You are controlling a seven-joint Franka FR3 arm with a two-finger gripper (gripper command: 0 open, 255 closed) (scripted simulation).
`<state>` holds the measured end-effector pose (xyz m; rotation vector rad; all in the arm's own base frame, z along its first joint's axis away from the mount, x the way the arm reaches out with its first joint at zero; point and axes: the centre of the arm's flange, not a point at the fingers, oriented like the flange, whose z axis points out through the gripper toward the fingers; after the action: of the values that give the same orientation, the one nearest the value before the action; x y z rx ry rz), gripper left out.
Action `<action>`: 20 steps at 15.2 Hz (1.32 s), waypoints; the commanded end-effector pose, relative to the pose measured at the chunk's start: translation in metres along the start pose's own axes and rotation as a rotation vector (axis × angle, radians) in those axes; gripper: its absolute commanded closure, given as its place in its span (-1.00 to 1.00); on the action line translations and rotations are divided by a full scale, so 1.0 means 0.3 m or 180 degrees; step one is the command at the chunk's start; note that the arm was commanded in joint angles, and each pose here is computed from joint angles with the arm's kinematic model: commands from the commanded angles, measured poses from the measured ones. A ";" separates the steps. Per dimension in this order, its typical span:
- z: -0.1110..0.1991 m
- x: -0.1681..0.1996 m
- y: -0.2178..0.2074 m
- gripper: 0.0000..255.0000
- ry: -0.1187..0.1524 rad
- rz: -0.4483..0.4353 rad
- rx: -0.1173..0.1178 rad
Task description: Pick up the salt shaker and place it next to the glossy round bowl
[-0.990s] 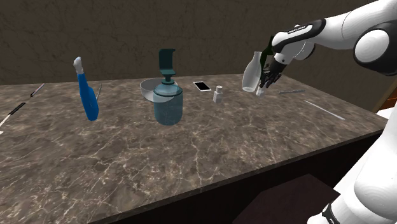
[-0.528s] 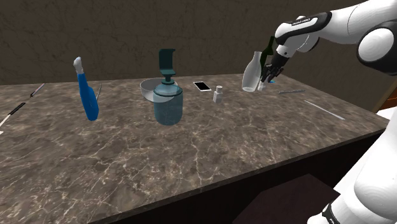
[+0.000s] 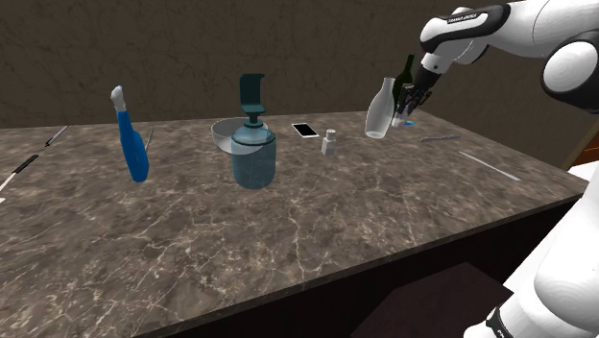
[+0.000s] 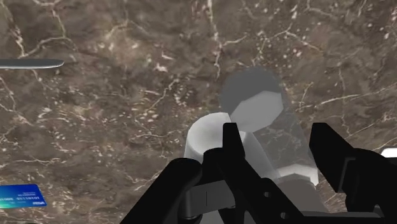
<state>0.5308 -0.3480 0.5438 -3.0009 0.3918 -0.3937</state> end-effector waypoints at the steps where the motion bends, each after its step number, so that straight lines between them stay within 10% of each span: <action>1: -0.035 0.009 -0.001 1.00 -0.0001 0.0000 0.0000; 20: -0.255 0.067 -0.206 1.00 -0.0001 0.0000 0.0000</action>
<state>0.5394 -0.3117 0.6290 -3.0005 0.3905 -0.3929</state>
